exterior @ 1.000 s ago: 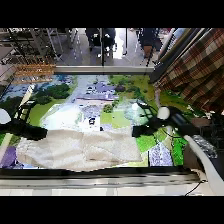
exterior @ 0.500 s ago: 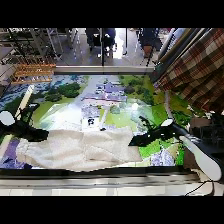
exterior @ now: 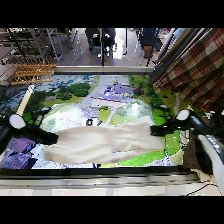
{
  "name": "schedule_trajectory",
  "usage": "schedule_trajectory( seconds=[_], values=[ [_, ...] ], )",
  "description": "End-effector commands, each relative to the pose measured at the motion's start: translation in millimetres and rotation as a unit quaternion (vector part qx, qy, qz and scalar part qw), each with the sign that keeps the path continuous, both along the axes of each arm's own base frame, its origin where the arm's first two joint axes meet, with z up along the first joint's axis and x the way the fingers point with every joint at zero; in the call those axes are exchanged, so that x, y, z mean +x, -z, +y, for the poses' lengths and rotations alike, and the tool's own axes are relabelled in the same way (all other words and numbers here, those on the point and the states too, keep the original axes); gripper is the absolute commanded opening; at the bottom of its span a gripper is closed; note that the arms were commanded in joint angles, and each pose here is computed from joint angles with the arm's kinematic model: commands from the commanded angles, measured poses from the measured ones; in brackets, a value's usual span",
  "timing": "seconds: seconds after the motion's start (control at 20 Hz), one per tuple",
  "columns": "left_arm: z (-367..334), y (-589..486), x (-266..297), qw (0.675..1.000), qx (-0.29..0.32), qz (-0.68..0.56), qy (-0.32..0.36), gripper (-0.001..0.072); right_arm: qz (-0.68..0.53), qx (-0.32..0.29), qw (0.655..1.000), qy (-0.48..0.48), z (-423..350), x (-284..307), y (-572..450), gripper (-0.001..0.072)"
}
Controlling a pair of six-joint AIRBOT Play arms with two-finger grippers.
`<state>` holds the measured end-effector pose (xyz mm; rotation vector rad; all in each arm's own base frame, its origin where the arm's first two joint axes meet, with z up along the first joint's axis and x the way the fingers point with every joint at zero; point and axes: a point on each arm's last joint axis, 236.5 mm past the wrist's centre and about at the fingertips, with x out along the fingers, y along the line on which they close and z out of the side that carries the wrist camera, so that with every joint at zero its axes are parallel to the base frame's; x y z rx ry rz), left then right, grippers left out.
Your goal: Fold the clothes and pants, and hang the long-sleeved shirts on hangers.
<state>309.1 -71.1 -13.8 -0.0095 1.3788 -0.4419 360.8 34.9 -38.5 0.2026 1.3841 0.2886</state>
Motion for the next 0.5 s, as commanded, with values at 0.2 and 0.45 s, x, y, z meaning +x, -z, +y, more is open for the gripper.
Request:
schedule_trajectory(
  seconds=[0.2, 0.45],
  values=[
    [-68.6, 92.7, 7.4, 0.999, -0.02, 0.032, 0.002, 0.0032, -0.076, -0.027, 0.996, 0.023, 14.2, -22.1, -153.2, 0.0029],
    [-45.1, -26.5, -1.1, 0.999, -0.03, 0.027, 0.034, 0.0036, -0.13, 0.065, 0.986, -0.076, 183.2, -37.1, -196.6, 0.0029]
  ],
)
